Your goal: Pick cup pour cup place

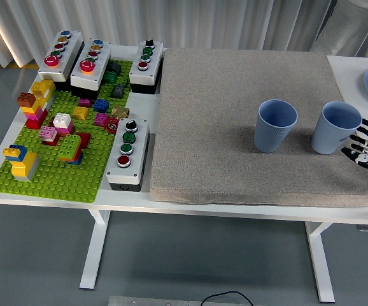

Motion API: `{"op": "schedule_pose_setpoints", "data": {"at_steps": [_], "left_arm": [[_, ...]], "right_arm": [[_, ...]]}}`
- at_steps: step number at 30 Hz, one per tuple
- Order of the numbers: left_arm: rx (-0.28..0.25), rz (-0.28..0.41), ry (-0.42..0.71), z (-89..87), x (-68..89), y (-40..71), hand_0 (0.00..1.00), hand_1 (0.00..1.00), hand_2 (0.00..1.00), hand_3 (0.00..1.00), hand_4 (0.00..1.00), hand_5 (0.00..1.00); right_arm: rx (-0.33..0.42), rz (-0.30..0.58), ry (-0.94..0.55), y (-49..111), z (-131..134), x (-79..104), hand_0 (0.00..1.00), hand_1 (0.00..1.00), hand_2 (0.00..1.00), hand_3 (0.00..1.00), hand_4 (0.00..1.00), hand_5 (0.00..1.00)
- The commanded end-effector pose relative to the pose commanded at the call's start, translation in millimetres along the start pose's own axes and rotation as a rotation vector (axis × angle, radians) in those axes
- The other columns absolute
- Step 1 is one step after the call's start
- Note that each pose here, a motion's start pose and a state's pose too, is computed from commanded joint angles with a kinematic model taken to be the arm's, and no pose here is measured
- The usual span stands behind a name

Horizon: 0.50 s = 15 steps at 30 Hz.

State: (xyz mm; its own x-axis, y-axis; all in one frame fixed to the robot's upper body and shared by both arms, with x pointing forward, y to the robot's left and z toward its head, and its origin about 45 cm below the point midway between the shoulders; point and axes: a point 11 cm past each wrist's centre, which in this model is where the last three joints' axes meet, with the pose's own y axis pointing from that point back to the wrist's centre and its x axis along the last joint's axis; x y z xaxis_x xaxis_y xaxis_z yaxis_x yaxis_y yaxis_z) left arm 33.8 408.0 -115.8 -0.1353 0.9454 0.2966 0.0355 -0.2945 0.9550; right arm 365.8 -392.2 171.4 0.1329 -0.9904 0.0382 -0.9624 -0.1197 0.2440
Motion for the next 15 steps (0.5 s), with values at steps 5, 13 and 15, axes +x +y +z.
{"op": "schedule_pose_setpoints", "data": {"at_steps": [5,13,15], "left_arm": [[-0.003,-0.001,0.0,1.1,-0.2,0.1,0.73,0.781,0.822,0.678,0.506,0.945],[-0.006,-0.003,-0.001,2.3,-1.2,0.3,0.73,0.781,0.822,0.678,0.506,0.946],[-0.006,-0.004,-0.002,2.1,-1.6,0.3,0.73,0.781,0.822,0.678,0.506,0.946]], "right_arm": [[0.007,0.005,-0.008,-3.2,-3.2,-0.5,0.925,0.886,0.96,0.956,0.835,0.277],[0.01,-0.003,-0.012,-7.1,-4.7,-4.4,0.925,0.886,0.96,0.955,0.832,0.264],[0.012,-0.003,-0.014,-7.9,-5.0,-4.9,0.925,0.886,0.96,0.955,0.832,0.264]]}}
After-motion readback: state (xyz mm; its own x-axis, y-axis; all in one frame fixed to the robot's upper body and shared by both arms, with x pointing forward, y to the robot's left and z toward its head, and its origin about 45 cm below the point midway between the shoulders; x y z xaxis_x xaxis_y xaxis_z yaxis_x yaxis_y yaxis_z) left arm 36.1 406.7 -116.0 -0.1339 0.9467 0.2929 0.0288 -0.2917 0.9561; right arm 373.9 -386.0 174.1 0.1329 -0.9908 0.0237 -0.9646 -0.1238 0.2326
